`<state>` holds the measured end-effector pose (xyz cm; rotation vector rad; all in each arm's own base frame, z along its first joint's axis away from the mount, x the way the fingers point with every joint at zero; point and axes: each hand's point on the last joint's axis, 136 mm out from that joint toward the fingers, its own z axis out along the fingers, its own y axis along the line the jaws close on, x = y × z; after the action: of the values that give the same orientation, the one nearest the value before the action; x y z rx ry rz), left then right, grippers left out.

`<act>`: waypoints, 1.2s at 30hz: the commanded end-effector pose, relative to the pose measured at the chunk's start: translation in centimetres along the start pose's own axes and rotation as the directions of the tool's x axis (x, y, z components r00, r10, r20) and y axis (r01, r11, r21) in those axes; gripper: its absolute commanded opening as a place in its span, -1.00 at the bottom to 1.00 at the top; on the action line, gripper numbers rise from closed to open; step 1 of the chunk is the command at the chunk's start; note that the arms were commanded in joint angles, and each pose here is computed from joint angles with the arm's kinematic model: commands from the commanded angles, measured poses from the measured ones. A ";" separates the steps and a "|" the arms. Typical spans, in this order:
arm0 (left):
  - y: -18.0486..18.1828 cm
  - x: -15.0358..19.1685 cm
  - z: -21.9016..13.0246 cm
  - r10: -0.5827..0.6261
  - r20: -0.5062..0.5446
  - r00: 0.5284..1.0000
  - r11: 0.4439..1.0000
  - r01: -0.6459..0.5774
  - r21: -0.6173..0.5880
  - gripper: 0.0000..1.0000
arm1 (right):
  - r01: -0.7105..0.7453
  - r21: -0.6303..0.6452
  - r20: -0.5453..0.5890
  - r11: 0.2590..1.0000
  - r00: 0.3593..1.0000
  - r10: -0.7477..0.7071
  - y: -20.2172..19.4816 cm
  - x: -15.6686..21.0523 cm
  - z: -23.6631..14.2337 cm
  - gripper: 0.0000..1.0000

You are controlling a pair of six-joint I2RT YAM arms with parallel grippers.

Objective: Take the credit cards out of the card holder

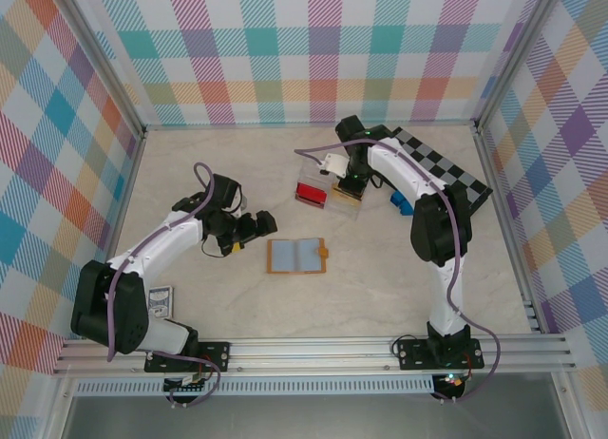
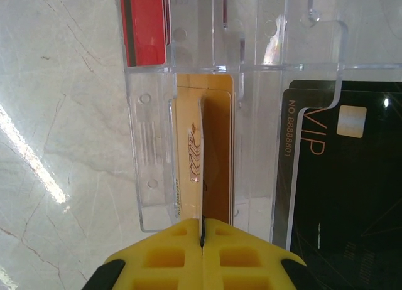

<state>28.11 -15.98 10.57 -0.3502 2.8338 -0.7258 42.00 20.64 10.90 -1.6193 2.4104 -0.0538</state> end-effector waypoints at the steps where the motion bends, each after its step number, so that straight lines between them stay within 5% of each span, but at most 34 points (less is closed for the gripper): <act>1: 0.2 -0.1 0.2 -0.016 -0.009 1.000 1.000 0.016 0.009 1.00 | -0.008 0.000 -0.003 1.000 1.000 0.008 -0.4 -0.1 0.5 -0.86; 15: 0.1 0.0 0.2 -0.018 -0.012 1.000 1.000 0.019 0.020 1.00 | -0.061 0.025 0.017 0.998 0.998 0.060 -1.4 -1.0 0.5 -0.70; 28: 0.0 0.2 0.0 -0.019 -0.012 1.000 0.999 0.019 0.027 1.00 | -0.187 0.025 0.170 0.982 0.969 0.180 -1.1 -2.7 -5.5 -0.38; 32: -0.1 0.5 0.1 -0.014 -0.017 1.000 1.000 0.015 0.027 0.88 | -0.297 -0.054 0.256 0.953 0.919 0.300 0.4 -3.2 -7.8 -0.31; 36: -0.2 1.3 0.5 -0.006 -0.036 0.999 1.000 0.006 0.018 0.76 | -0.509 -0.191 0.297 0.839 0.785 0.544 2.0 -3.0 -8.7 -0.29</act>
<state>27.60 -16.33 10.10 -0.3538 2.8546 -0.7449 40.56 22.12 18.72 -1.0911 2.4419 0.1997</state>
